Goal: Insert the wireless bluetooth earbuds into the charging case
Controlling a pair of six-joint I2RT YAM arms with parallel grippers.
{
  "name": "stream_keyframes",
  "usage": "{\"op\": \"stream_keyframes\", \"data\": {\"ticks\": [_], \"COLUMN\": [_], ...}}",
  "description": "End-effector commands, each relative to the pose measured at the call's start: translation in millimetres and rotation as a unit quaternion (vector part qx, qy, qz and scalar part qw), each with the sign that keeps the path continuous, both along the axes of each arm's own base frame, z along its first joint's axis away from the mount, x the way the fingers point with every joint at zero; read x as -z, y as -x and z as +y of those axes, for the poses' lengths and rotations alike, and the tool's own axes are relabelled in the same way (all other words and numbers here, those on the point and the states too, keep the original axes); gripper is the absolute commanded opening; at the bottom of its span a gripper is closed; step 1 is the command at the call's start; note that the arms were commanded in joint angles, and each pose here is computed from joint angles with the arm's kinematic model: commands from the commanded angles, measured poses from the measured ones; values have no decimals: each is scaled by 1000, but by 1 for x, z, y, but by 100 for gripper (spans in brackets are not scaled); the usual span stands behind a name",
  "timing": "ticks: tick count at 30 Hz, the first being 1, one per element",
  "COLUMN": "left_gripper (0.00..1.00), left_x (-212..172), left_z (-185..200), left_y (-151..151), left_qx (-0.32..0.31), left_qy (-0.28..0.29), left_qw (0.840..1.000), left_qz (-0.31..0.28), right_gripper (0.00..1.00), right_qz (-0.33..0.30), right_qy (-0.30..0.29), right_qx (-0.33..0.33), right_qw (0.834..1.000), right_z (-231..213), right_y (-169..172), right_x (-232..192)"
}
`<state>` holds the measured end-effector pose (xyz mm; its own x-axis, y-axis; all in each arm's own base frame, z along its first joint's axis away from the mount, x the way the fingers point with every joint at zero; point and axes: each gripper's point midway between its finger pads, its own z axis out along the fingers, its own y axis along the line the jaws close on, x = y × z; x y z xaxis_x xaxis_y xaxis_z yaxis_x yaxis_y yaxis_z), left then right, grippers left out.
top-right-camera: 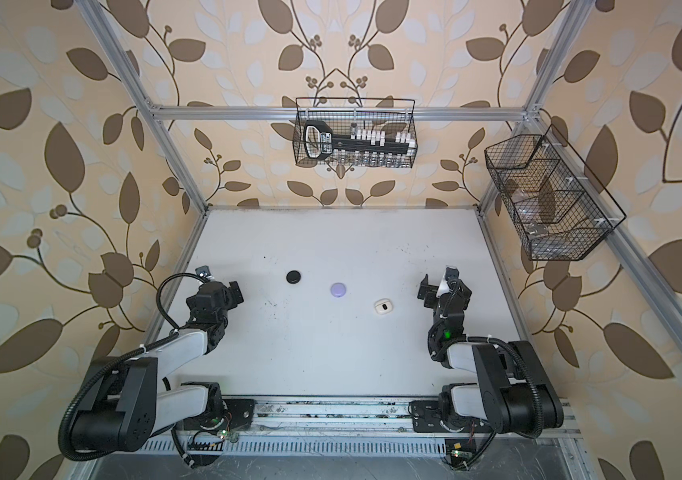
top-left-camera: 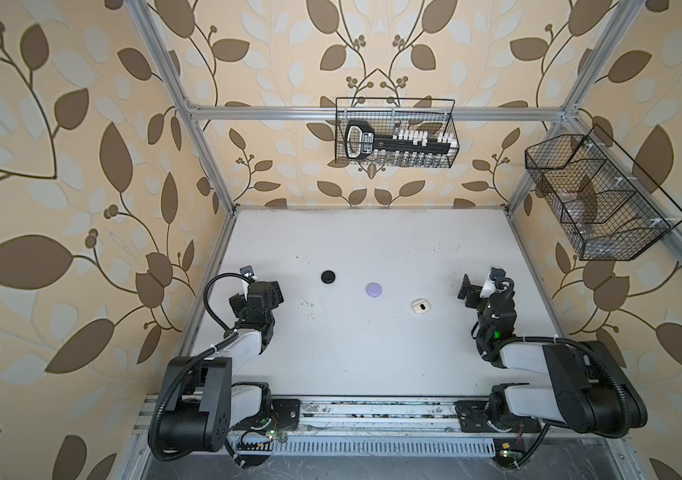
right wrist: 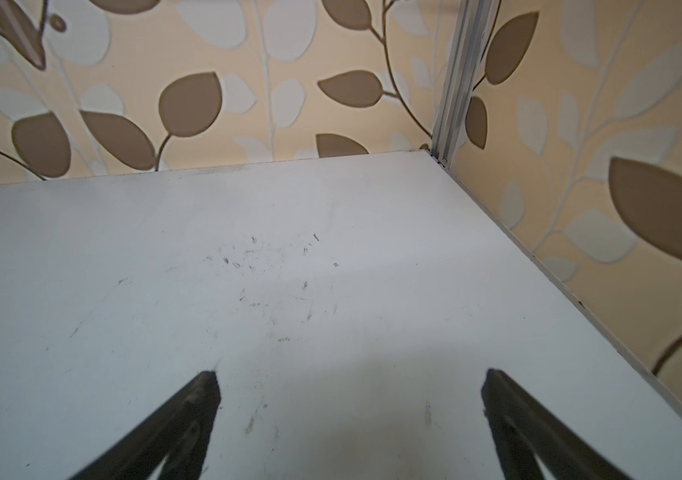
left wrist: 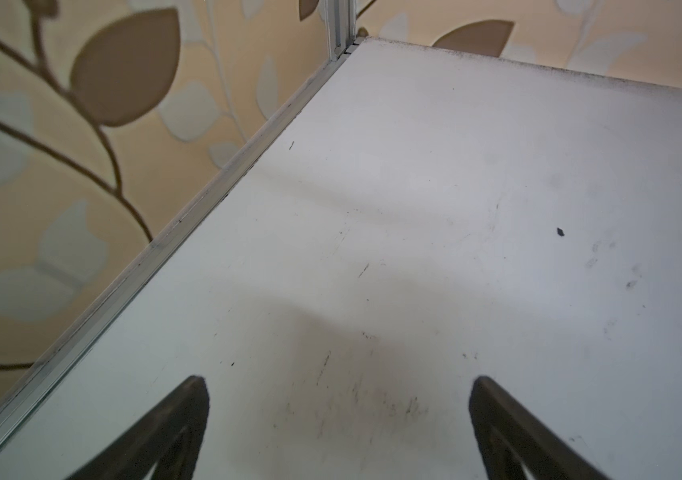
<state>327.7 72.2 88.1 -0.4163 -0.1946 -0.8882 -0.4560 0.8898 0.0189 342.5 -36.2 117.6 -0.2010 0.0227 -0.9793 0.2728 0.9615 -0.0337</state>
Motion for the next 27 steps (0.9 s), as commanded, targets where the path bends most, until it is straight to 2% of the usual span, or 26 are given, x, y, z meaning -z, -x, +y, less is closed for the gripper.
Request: {"op": "stream_keyframes", "data": {"ticks": [1, 5, 7, 10, 12, 14, 27], "left_gripper": [99, 99, 99, 99, 99, 99, 99], "left_x": [-29, -24, -29, -7, 7, 11, 10], "left_z": [0, -14, -28, -1, -13, -17, -21], "left_y": [-16, -29, -34, -30, -42, -47, -48], "left_qx": [20, 71, 111, 40, 83, 95, 106], "left_qy": [-9, 10, 31, 46, 53, 57, 56], "left_qw": [998, 996, 989, 993, 993, 993, 992], "left_qz": [-60, -45, -92, -97, -69, -47, -43], "right_gripper": [100, 100, 100, 100, 100, 100, 100], "right_qz": [-9, -9, -10, -9, -9, -9, -9], "right_qy": [9, 9, 9, 9, 10, 9, 9], "right_qx": [-3, -3, -3, -4, -3, -4, -3], "right_qw": [1000, 1000, 1000, 1000, 1000, 1000, 1000], "right_z": [2, 3, 3, 3, 3, 3, 3], "right_y": [1, 1, 0, 0, 0, 0, 0], "right_x": [-4, -4, -4, -4, -4, -4, -4]}}
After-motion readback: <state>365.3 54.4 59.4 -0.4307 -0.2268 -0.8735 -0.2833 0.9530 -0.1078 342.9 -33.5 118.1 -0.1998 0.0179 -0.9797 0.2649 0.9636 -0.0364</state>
